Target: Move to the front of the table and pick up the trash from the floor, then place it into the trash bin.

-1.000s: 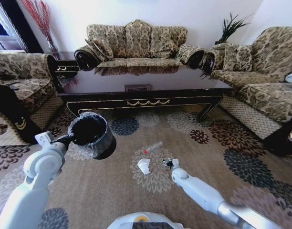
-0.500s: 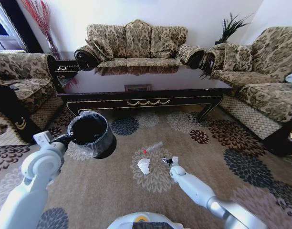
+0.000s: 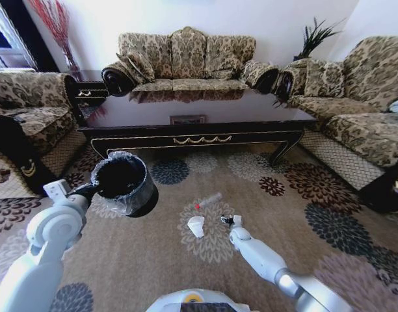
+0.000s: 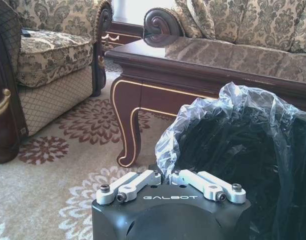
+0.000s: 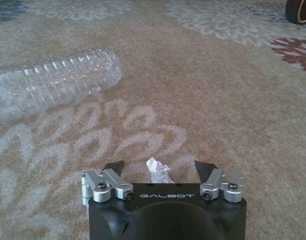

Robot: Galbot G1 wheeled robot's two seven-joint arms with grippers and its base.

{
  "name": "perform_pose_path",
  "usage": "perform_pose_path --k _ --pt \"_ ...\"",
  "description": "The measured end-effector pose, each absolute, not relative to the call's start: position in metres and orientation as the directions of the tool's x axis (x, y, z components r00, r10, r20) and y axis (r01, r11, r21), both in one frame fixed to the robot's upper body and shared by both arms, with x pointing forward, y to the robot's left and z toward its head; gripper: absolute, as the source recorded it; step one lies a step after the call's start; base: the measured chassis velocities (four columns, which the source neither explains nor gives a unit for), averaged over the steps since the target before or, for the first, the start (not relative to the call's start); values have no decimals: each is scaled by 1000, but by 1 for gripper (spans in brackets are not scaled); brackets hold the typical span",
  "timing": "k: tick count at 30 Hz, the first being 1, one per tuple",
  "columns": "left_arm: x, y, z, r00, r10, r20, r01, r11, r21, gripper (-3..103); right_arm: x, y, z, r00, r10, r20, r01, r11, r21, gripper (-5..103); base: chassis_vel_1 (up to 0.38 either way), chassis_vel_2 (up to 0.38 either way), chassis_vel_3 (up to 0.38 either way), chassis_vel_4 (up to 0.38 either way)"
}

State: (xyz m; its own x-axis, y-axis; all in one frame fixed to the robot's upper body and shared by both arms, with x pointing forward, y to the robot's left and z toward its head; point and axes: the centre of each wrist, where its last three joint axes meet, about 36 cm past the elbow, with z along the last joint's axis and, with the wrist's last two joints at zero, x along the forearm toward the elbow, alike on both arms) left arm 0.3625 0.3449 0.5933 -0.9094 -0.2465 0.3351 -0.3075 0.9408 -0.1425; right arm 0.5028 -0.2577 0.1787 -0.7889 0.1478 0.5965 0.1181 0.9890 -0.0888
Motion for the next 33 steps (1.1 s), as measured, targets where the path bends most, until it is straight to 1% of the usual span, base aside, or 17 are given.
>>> perform_pose_path --k 1,2,4,5,6,7,8,10,13,14,17,18,20,22,23,30,33 --pt "363 345 593 -909 -246 335 -308 941 -143 4 503 -258 179 -789 148 597 118 989 -89 83 0 0 0 0" --pt "362 345 594 -909 -247 335 -308 941 -142 4 503 -258 179 -789 150 596 119 989 -90 80 0 0 0 0" --pt "361 344 594 -910 -246 334 -307 941 -141 4 502 -261 178 -788 156 595 122 988 -97 71 0 0 0 0" --pt "361 344 594 -910 -246 334 -307 941 -141 4 502 -261 178 -788 156 595 122 988 -97 71 0 0 0 0" --pt "360 344 594 -910 -246 333 -306 941 -141 4 502 -262 177 -788 158 595 123 987 -99 65 0 0 0 0" --pt "360 344 594 -911 -245 333 -305 942 -141 4 501 -262 177 -788 159 595 124 987 -100 65 0 0 0 0" --pt "359 343 595 -912 -244 331 -303 942 -141 4 500 -264 177 -786 165 596 129 986 -103 54 0 0 0 0" --pt "359 343 595 -912 -244 331 -303 942 -141 4 499 -265 176 -785 169 596 131 986 -107 54 0 0 0 0" --pt "358 342 596 -912 -242 330 -300 944 -139 4 490 -270 173 -780 178 600 131 984 -122 38 0 0 0 0" --pt "358 342 596 -912 -242 330 -300 944 -139 4 490 -270 173 -780 178 600 131 984 -122 38 0 0 0 0" --pt "357 342 596 -912 -242 330 -300 944 -137 4 474 -277 171 -775 185 605 126 982 -139 22 0 0 0 0" --pt "357 342 596 -912 -242 330 -300 944 -137 4 474 -277 171 -775 185 605 126 982 -139 22 0 0 0 0" --pt "357 342 596 -913 -241 330 -299 944 -138 4 464 -281 172 -772 186 607 120 982 -148 12 0 0 0 0" --pt "357 341 596 -913 -240 330 -298 944 -139 4 462 -283 173 -772 187 608 118 981 -151 12 0 0 0 0" --pt "357 341 595 -913 -238 332 -297 945 -139 4 459 -286 174 -771 189 608 119 981 -154 3 0 0 0 0" --pt "358 340 594 -913 -237 333 -295 945 -138 4 458 -291 180 -777 190 600 122 981 -152 1 0 0 0 0" --pt "359 341 593 -910 -240 338 -299 944 -137 4 457 -289 193 -794 183 580 121 982 -143 1 0 0 0 0"
